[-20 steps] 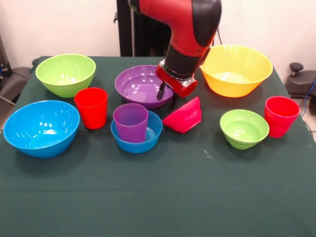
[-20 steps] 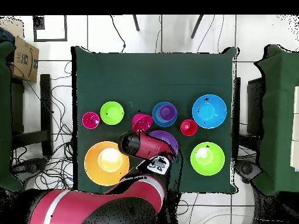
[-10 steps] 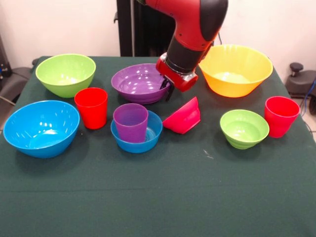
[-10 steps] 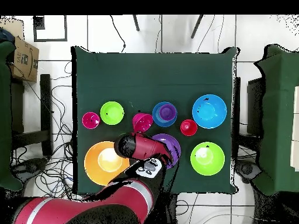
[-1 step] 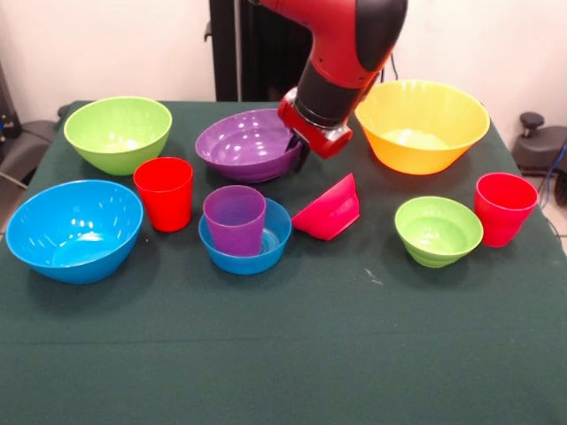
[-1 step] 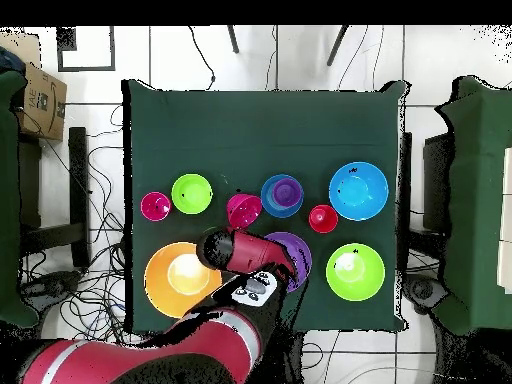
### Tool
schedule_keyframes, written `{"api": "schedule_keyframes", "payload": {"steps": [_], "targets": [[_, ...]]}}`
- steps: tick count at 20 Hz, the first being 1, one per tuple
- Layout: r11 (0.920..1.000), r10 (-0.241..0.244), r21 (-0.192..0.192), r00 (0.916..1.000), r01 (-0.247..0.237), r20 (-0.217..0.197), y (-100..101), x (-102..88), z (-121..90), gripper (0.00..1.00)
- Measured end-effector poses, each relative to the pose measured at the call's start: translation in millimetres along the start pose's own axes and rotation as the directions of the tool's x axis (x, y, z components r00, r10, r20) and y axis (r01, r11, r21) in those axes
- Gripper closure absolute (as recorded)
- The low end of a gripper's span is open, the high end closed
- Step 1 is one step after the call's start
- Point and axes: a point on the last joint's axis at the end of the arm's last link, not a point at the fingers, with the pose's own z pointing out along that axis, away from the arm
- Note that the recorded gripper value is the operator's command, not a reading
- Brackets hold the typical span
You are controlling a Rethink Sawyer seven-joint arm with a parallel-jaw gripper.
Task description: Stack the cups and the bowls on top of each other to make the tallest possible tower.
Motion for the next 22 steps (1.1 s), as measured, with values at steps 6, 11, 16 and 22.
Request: {"api": "schedule_keyframes", "payload": {"steps": [6,11,16,22], "targets": [[0.9953,0.009,0.097,0.9938,0.002,-0.111,-11.0,1.6,-14.5,1.00],[0.9886,0.022,0.151,0.9862,0.003,-0.164,-14.2,-5.7,-30.0,1.00],[0.9858,0.026,0.168,0.9866,0.002,-0.161,-11.5,-18.2,-41.2,1.00],[0.9840,0.024,0.178,0.9909,0.000,-0.132,-7.8,-34.6,-45.3,1.00]]}}
